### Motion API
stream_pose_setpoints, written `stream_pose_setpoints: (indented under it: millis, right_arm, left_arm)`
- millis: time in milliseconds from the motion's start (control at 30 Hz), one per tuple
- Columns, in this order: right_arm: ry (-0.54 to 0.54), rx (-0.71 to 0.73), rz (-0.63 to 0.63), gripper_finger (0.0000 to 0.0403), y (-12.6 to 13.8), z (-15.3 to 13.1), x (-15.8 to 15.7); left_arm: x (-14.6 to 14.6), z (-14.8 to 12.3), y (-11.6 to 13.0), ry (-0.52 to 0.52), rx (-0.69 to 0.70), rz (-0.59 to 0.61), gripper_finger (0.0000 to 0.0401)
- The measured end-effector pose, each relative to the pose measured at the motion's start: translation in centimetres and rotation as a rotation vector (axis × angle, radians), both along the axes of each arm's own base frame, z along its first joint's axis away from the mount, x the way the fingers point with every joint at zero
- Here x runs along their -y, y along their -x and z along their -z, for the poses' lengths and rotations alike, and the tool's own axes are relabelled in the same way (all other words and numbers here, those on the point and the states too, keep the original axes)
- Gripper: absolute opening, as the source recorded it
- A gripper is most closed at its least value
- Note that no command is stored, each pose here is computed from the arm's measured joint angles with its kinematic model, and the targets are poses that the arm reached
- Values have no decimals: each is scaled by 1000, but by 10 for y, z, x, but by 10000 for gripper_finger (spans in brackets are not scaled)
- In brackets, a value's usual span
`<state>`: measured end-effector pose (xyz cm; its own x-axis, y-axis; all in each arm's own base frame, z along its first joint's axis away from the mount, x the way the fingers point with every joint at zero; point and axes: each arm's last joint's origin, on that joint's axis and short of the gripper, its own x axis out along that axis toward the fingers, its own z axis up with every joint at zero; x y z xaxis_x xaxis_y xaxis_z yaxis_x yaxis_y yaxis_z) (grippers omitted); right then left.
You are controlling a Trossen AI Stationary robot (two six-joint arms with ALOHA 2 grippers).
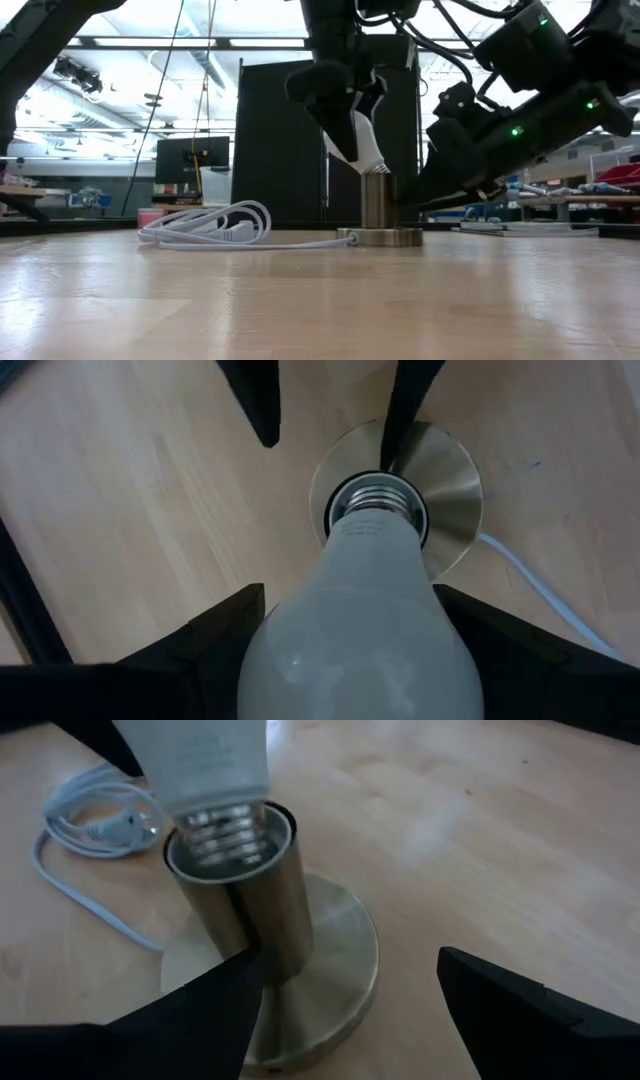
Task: Screw lightbulb
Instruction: Insert the lightbulb into the lamp holder
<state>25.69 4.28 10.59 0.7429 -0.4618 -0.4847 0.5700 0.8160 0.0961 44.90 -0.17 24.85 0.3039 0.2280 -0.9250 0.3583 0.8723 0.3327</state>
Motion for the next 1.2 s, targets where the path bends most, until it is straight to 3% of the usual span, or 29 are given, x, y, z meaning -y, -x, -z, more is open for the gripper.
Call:
stream_pose_setpoints:
  millis: [900,1200]
  right_arm:
    - [63,36,-113,309,-10,-9,15]
    - [-23,-3,-103,309,4,5,13]
  left_arm:
    - [-1,-2,-4,-280,-107,466,283]
    - [-2,-3,-5,-301,-81,368,283]
